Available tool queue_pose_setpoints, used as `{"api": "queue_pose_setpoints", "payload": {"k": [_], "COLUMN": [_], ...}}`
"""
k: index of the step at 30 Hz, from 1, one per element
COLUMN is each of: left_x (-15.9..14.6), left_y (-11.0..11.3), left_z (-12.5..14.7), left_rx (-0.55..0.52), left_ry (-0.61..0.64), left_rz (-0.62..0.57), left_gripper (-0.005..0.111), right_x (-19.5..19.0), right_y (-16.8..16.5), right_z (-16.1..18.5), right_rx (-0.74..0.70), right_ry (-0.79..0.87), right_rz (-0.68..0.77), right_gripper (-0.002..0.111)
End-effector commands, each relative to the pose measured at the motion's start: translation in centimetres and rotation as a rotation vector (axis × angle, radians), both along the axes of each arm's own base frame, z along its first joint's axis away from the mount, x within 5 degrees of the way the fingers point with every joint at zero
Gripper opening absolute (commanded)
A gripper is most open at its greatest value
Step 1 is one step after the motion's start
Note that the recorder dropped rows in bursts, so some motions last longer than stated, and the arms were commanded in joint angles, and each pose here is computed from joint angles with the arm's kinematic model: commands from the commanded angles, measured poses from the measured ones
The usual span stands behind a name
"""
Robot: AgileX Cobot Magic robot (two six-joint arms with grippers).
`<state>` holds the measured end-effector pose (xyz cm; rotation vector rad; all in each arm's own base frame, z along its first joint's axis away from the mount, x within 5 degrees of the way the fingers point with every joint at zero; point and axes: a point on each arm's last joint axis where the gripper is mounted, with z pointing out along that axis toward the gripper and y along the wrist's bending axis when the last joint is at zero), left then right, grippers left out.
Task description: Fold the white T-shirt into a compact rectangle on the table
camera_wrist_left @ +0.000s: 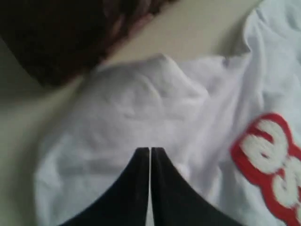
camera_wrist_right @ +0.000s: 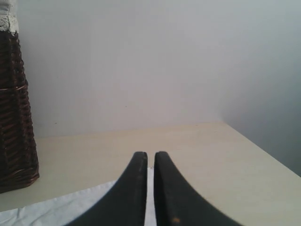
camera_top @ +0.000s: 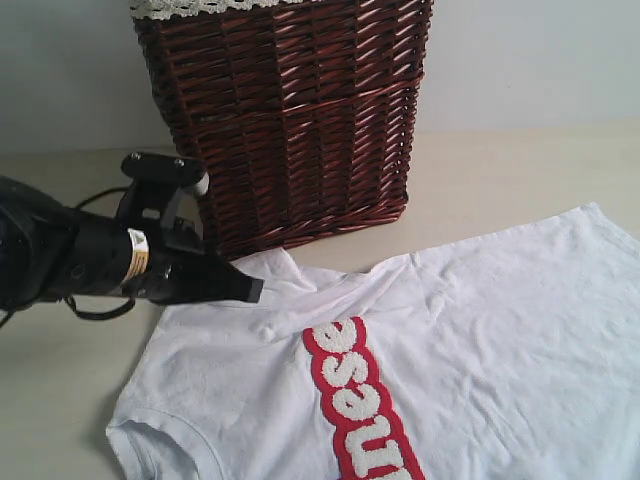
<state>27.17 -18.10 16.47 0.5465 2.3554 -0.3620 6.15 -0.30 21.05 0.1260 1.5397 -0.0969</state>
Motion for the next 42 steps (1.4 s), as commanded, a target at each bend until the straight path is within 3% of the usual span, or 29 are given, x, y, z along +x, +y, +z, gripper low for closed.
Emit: {"api": "queue_pose_setpoints", "payload": {"k": [1, 5, 7, 10, 19, 24, 28, 32, 37, 42], "left_x": [2.1, 3.5, 4.2, 5.1, 6.5, 6.5, 6.6, 6.2, 4.0, 0.4], "left_y": [-1.0, -2.2, -2.5, -3.1, -3.7, -3.6, -3.7, -4.0, -5.2, -6.3], "left_z": [0.6, -0.1, -0.8, -1.8, -5.1, -6.6, -6.1, -3.8, -1.3, -1.5], "left_rx": [0.121, 0.125, 0.139, 0.156, 0.224, 0.244, 0.24, 0.174, 0.078, -0.045], "left_ry": [-0.135, -0.138, -0.131, -0.131, -0.1, -0.068, -0.08, -0.107, -0.102, 0.028], "left_rz": [-0.143, -0.187, -0.179, -0.191, -0.197, -0.201, -0.202, -0.217, -0.325, -0.511], "left_gripper": [0.027, 0.057, 0.058, 0.054, 0.023, 0.001, 0.0, 0.0, 0.0, 0.0], "right_x": [0.0, 0.0, 0.0, 0.0, 0.0, 0.0, 0.0, 0.0, 0.0, 0.0], "right_y": [0.0, 0.0, 0.0, 0.0, 0.0, 0.0, 0.0, 0.0, 0.0, 0.0], "right_z": [-0.1, -0.1, -0.1, -0.1, -0.1, -0.1, -0.1, -0.1, -0.1, -0.1], "right_rx": [-0.002, -0.002, -0.002, -0.002, -0.002, -0.002, -0.002, -0.002, -0.002, -0.002], "right_ry": [-0.001, -0.001, -0.001, -0.001, -0.001, -0.001, -0.001, -0.001, -0.001, -0.001], "right_rz": [-0.005, -0.005, -0.005, -0.005, -0.005, -0.005, -0.005, -0.005, -0.005, -0.005], "right_gripper": [0.008, 0.008, 0.008, 0.008, 0.008, 0.008, 0.008, 0.008, 0.008, 0.008]}}
